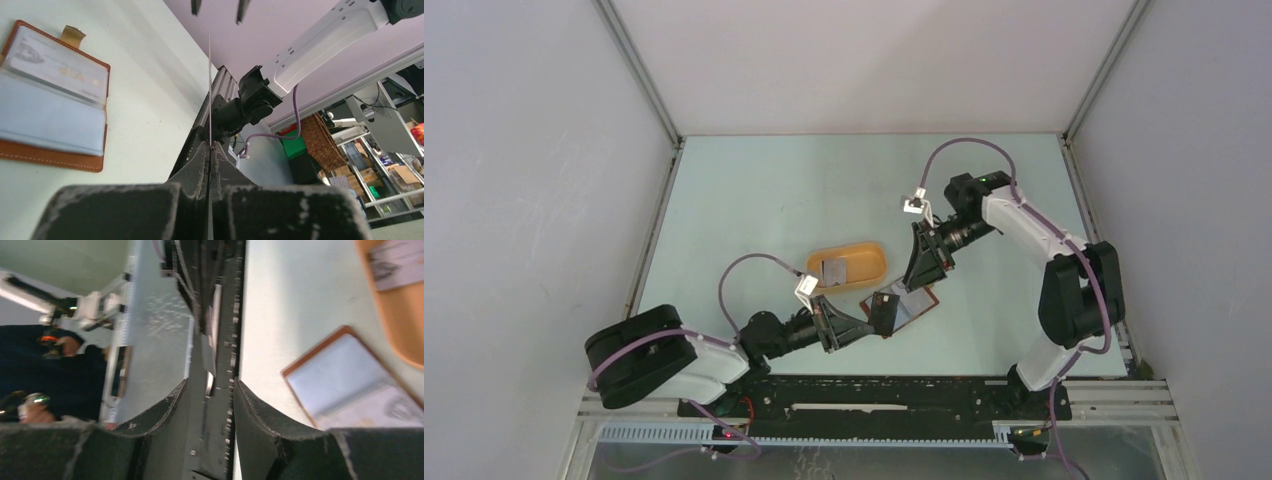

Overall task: Put the credit cards into the card holder
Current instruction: Pick up the credit card from the storage box.

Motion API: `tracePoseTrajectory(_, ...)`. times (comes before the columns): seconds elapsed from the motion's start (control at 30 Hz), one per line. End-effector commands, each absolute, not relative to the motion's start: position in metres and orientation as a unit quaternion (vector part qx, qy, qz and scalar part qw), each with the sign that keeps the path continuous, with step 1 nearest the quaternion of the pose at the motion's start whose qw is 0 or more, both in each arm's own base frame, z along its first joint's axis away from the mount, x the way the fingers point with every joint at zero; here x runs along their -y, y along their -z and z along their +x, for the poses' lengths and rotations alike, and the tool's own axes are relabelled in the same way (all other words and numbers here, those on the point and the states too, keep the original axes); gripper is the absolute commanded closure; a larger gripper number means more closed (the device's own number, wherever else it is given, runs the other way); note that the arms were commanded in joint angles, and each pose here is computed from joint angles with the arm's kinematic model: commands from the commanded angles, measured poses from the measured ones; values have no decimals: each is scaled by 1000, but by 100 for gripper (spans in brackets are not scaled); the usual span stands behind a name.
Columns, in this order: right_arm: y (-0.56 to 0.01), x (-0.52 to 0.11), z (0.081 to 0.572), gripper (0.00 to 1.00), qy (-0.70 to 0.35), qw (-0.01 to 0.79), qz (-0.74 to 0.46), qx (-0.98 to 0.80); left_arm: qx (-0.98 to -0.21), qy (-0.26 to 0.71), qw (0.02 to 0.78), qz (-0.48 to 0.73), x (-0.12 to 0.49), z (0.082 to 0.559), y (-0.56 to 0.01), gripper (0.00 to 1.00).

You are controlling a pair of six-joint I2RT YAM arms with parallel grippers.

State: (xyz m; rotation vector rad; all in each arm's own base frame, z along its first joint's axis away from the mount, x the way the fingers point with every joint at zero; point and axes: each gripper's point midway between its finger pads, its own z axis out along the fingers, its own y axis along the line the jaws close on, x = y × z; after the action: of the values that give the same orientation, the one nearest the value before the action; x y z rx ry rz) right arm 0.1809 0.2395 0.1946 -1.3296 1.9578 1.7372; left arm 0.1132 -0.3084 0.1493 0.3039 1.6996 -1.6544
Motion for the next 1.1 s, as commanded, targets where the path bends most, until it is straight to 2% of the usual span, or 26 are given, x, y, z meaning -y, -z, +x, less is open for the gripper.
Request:
tracePoseTrajectory(0.0,-207,-229,218,55,-489,224,-511,-671,-651,647,386,99,291,111,-154,100)
tracePoseTrajectory(0.07,-214,-228,228,53,-441,286,-557,-643,-652,641,394,94,285,111,-154,100)
tracePoseTrajectory(0.17,-227,-231,237,36,-392,361,-633,-562,-657,624,414,90,276,115,-157,100)
tracePoseTrajectory(0.27,-223,-237,232,22,-352,392,-718,-455,-688,578,432,79,265,126,-151,100)
tracePoseTrajectory(0.33,-215,-248,238,20,-326,389,-742,-438,-699,546,458,63,253,136,-159,100)
tracePoseTrajectory(0.53,-177,-284,249,26,-301,350,-765,-449,-697,498,515,17,209,145,-180,100)
tracePoseTrajectory(0.83,-101,-316,264,38,-256,277,-782,-497,-720,469,511,13,196,144,-168,100)
tracePoseTrajectory(1.07,-70,-322,283,48,-234,247,-772,-536,-737,442,511,13,190,146,-160,100)
